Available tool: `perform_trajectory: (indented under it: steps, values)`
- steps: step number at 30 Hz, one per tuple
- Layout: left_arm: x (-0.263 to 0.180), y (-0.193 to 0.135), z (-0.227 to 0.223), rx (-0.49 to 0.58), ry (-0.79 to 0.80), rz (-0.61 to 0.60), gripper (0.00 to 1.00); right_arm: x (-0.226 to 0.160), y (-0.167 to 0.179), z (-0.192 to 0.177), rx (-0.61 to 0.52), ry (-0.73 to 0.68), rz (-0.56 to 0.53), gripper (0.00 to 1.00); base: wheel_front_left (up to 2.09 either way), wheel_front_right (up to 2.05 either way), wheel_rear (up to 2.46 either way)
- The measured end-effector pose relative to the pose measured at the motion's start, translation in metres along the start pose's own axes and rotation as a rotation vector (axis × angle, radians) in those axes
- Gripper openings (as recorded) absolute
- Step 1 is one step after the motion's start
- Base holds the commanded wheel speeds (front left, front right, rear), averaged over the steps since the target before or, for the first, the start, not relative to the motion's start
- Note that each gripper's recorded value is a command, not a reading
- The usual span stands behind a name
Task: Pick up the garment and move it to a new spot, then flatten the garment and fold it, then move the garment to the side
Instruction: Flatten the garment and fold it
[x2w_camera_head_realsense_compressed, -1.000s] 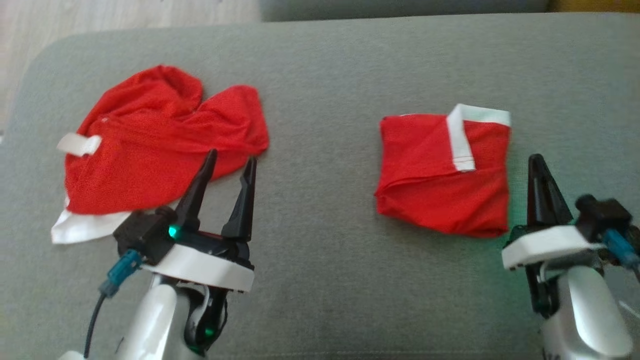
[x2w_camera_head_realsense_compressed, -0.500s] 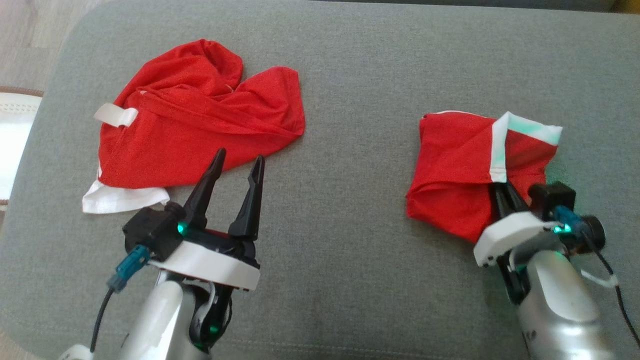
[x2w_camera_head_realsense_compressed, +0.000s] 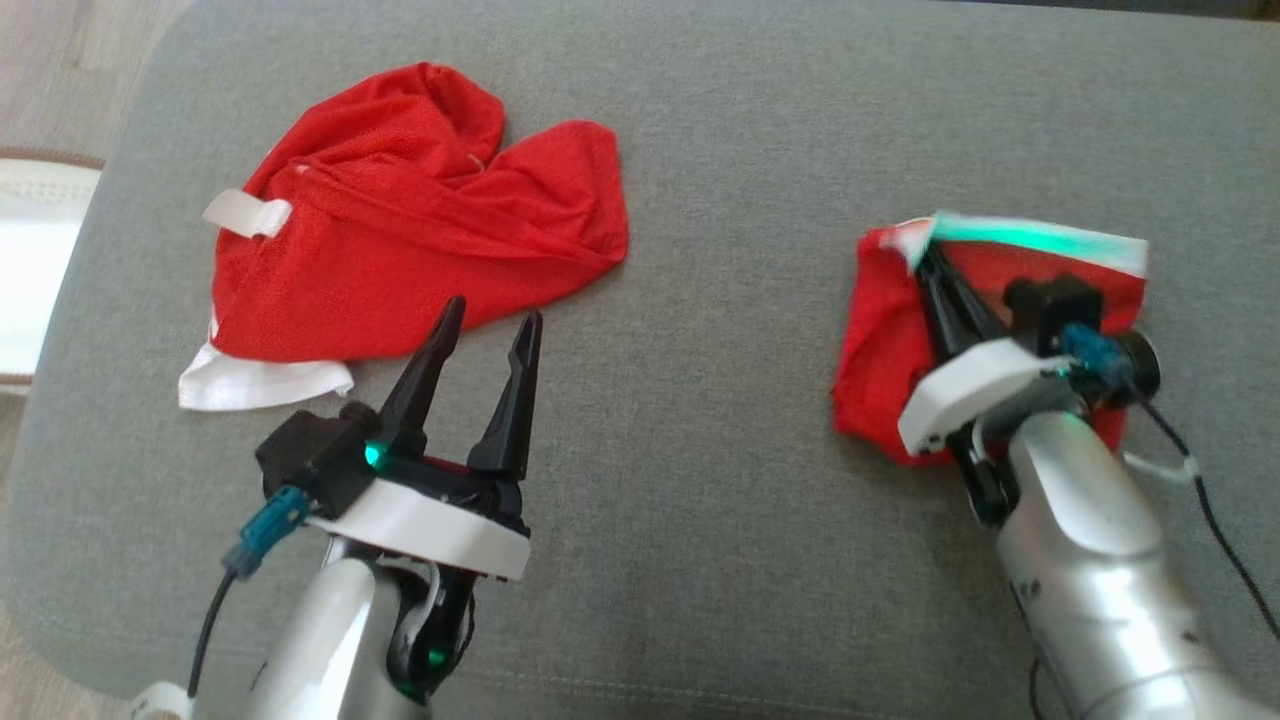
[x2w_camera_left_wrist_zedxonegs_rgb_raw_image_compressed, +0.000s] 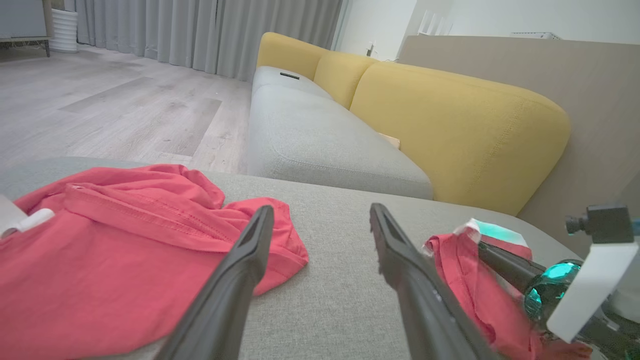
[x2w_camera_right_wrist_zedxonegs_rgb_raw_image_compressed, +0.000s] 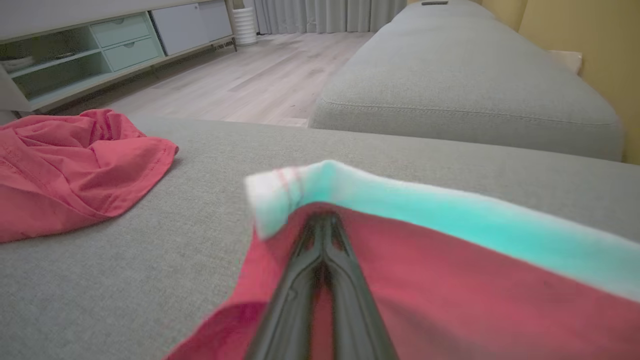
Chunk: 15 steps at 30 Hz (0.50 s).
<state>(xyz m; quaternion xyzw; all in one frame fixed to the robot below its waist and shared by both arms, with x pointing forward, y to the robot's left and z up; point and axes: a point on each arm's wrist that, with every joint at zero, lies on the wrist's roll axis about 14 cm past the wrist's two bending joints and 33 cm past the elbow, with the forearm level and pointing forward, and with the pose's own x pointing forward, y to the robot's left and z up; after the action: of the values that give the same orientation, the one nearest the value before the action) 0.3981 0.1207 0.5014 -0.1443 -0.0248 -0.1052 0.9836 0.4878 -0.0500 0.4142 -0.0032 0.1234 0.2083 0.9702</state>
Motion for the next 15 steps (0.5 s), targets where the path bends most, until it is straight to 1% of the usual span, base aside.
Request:
perform_trajectory:
  steps: [6, 12, 15]
  values:
    - [0.002, 0.007, -0.001, 0.006, 0.003, 0.017, 1.0, 0.023, 0.009, 0.01, -0.006, 0.001, 0.04, 0.0, 0.0, 0.0, 0.0]
    - [0.0, 0.009, -0.001, 0.008, 0.005, 0.024, 1.0, 0.019, 0.015, -0.022, -0.009, 0.133, 0.061, 0.0, 0.0, 0.0, 0.0]
    - [0.001, 0.007, 0.001, 0.007, -0.001, 0.018, 1.0, 0.013, 0.013, -0.026, 0.015, 0.15, 0.05, 0.0, 0.0, 0.0, 0.0]
